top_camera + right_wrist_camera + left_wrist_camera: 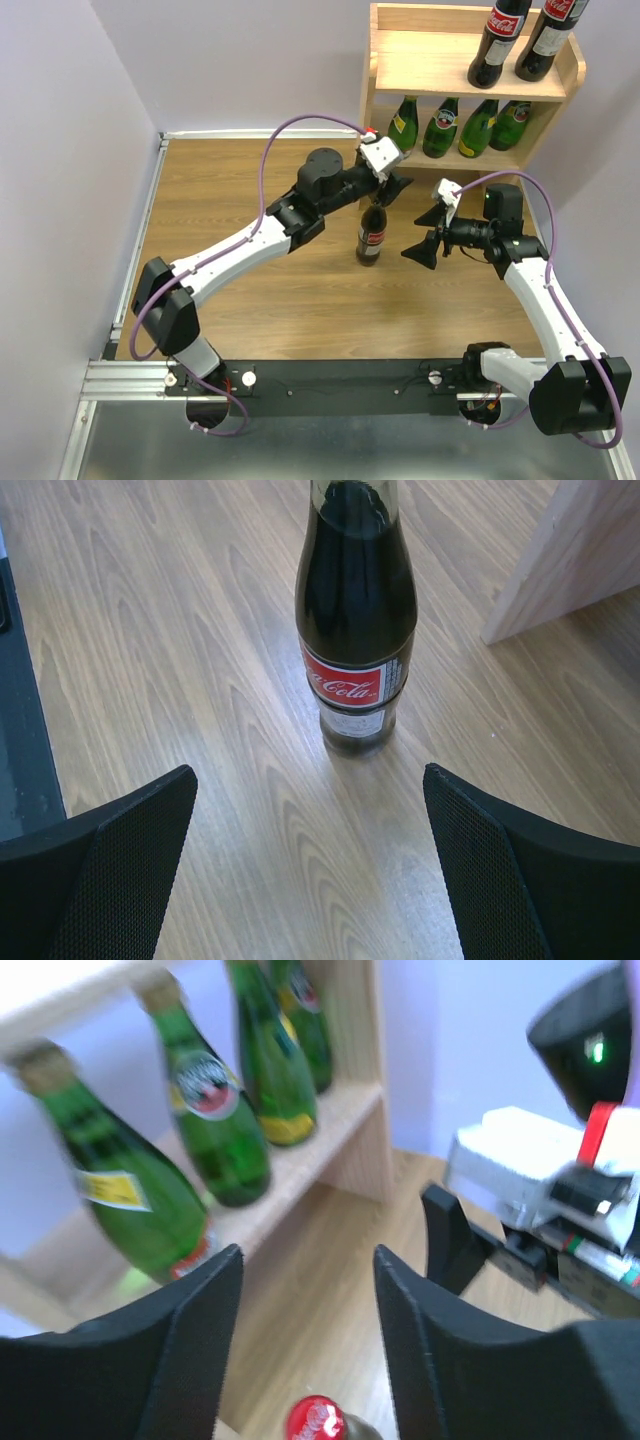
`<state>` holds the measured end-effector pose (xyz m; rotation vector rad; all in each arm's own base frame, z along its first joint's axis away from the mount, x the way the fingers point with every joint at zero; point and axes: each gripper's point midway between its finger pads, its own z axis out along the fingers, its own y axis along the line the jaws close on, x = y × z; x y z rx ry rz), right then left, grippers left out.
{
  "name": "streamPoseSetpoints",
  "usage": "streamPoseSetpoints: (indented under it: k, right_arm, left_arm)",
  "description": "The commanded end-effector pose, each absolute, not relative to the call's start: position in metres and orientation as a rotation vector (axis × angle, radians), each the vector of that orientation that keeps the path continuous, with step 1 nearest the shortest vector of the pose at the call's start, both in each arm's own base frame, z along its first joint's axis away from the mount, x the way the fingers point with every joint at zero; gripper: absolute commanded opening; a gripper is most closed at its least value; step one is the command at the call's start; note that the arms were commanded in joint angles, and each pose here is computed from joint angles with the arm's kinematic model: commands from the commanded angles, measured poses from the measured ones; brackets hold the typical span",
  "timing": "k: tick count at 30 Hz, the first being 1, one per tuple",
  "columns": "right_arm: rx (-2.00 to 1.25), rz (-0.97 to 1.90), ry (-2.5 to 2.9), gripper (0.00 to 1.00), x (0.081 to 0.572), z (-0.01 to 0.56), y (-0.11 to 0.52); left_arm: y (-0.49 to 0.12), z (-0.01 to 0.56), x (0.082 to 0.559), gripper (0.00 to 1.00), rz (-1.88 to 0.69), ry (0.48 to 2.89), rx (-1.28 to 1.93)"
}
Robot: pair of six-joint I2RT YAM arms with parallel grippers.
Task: Place and organize the beverage onto the shelf
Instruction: Move the drink to the center of the board, then pick up the drink from the center of the board.
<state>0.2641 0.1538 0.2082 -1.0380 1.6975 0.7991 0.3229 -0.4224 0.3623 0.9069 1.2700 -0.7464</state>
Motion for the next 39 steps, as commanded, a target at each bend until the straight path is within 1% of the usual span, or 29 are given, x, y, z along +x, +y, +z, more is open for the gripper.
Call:
streamPoseSetpoints:
  k: [1, 2, 3, 4, 5, 6, 7, 8, 9, 10, 11, 12, 13, 14, 15, 17, 18, 20, 21, 25, 30, 31, 32, 34, 35, 37, 38, 39]
  right_arm:
    - [-1.056, 0.803, 1.688, 1.00, 0.262, 0.202, 0.155]
    - [-1.064, 0.821, 1.678, 1.00, 0.260, 0.203, 0.157]
    - [-1.069, 0.835, 1.669, 1.00, 0.259, 0.203, 0.158]
    - [-1.082, 0.851, 1.655, 1.00, 0.256, 0.203, 0.160]
    - [-1.085, 0.882, 1.648, 1.00, 0.255, 0.203, 0.163]
    - [-1.081, 0.896, 1.649, 1.00, 0.255, 0.205, 0.164]
    - [-1.062, 0.914, 1.661, 1.00, 0.257, 0.208, 0.164]
    - [-1.059, 0.935, 1.659, 1.00, 0.262, 0.213, 0.167]
    - [-1.052, 0.936, 1.662, 1.00, 0.266, 0.217, 0.167]
    - [-1.038, 0.946, 1.682, 1.00, 0.269, 0.219, 0.170]
    - [-1.026, 0.921, 1.708, 1.00, 0.276, 0.219, 0.170]
    - [-1.023, 0.899, 1.713, 1.00, 0.286, 0.227, 0.174]
    - [-1.042, 0.893, 1.715, 1.00, 0.286, 0.229, 0.183]
    - [-1.020, 0.840, 1.744, 1.00, 0.294, 0.231, 0.184]
    - [-1.023, 0.808, 1.722, 1.00, 0.302, 0.240, 0.189]
    - [-0.994, 0.757, 1.735, 1.00, 0.309, 0.246, 0.199]
    - [-0.986, 0.735, 1.719, 1.00, 0.314, 0.252, 0.202]
    - [-0.943, 0.683, 1.725, 1.00, 0.324, 0.260, 0.208]
    - [-0.923, 0.662, 1.704, 1.00, 0.330, 0.266, 0.211]
    - [-0.882, 0.650, 1.686, 1.00, 0.335, 0.270, 0.225]
    - [-0.859, 0.662, 1.692, 0.99, 0.343, 0.264, 0.241]
    - [-0.851, 0.662, 1.698, 0.98, 0.345, 0.262, 0.242]
    - [-0.832, 0.664, 1.708, 0.93, 0.347, 0.262, 0.243]
    - [-0.822, 0.661, 1.712, 0.88, 0.351, 0.261, 0.243]
    - [-0.818, 0.668, 1.712, 0.80, 0.350, 0.262, 0.244]
    - [-0.827, 0.684, 1.713, 0.68, 0.348, 0.260, 0.246]
    - [-0.826, 0.689, 1.712, 0.53, 0.347, 0.261, 0.247]
    - [-0.829, 0.692, 1.707, 0.42, 0.346, 0.262, 0.248]
  left_arm:
    - [-0.383, 0.419, 0.327, 0.66, -0.647, 1.162, 0.744]
    - [-0.369, 0.439, 0.325, 0.69, -0.634, 1.122, 0.689]
    - [-0.360, 0.429, 0.326, 0.73, -0.615, 1.138, 0.668]
    - [-0.349, 0.430, 0.327, 0.76, -0.598, 1.138, 0.631]
    - [-0.326, 0.452, 0.322, 0.78, -0.604, 1.084, 0.564]
    - [-0.319, 0.428, 0.321, 0.80, -0.604, 1.120, 0.563]
    - [-0.310, 0.424, 0.319, 0.82, -0.609, 1.119, 0.550]
    - [-0.295, 0.435, 0.308, 0.83, -0.628, 1.078, 0.518]
    - [-0.287, 0.402, 0.310, 0.84, -0.615, 1.128, 0.532]
    - [-0.285, 0.391, 0.303, 0.84, -0.629, 1.125, 0.559]
    - [-0.274, 0.399, 0.291, 0.85, -0.634, 1.071, 0.545]
    - [-0.272, 0.360, 0.286, 0.87, -0.635, 1.116, 0.571]
    - [-0.269, 0.353, 0.278, 0.88, -0.641, 1.096, 0.572]
    - [-0.262, 0.368, 0.264, 0.88, -0.652, 0.990, 0.550]
    - [-0.260, 0.339, 0.257, 0.88, -0.662, 1.006, 0.569]
    - [-0.244, 0.342, 0.248, 0.90, -0.673, 0.940, 0.486]
    - [-0.241, 0.320, 0.247, 0.91, -0.685, 0.979, 0.473]
    - [-0.234, 0.313, 0.246, 0.92, -0.682, 0.970, 0.441]
    - [-0.233, 0.299, 0.245, 0.92, -0.682, 0.991, 0.447]
    - [-0.232, 0.284, 0.240, 0.92, -0.670, 0.952, 0.464]
    - [-0.250, 0.271, 0.242, 0.92, -0.685, 0.916, 0.527]
    - [-0.253, 0.269, 0.241, 0.92, -0.686, 0.909, 0.539]
    - [-0.257, 0.266, 0.242, 0.92, -0.683, 0.897, 0.543]
    - [-0.258, 0.267, 0.241, 0.92, -0.664, 0.871, 0.547]
    - [-0.259, 0.267, 0.241, 0.92, -0.661, 0.856, 0.544]
    - [-0.263, 0.268, 0.243, 0.92, -0.652, 0.847, 0.546]
    - [-0.268, 0.261, 0.246, 0.92, -0.654, 0.868, 0.561]
    - [-0.272, 0.264, 0.248, 0.92, -0.650, 0.860, 0.563]
